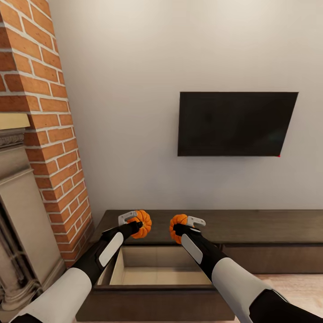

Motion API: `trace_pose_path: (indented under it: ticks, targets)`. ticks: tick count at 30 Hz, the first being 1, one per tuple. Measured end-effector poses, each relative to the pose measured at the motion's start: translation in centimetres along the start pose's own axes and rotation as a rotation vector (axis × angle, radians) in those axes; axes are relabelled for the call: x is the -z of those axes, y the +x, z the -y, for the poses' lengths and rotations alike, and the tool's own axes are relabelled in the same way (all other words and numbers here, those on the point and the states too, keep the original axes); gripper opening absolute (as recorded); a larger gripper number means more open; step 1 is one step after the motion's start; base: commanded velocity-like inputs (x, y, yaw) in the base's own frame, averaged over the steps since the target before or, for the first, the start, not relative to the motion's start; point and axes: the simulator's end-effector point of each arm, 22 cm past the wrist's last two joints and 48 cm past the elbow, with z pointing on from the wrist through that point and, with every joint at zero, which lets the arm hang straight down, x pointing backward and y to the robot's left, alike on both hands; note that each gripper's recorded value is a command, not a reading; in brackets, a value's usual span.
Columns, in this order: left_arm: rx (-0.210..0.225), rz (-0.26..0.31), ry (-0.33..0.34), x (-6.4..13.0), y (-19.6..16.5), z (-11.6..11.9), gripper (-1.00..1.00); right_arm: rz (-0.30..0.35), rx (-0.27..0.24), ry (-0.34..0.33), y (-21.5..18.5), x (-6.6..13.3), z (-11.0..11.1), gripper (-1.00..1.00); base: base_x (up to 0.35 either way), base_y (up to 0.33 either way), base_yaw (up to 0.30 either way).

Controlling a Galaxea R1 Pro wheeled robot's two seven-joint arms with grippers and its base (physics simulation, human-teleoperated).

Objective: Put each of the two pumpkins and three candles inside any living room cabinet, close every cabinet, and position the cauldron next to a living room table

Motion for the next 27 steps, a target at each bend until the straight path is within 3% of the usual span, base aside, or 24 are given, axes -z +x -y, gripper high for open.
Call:
trace_pose_path:
  ticks: [27]
  targets:
    - [-0.005, -0.008, -0.005, -1.4, 2.4, -1.6, -1.00, 0.000, -0.001, 0.001, 2.7, -1.6, 0.7, -1.00, 0.002, 0.000, 0.000]
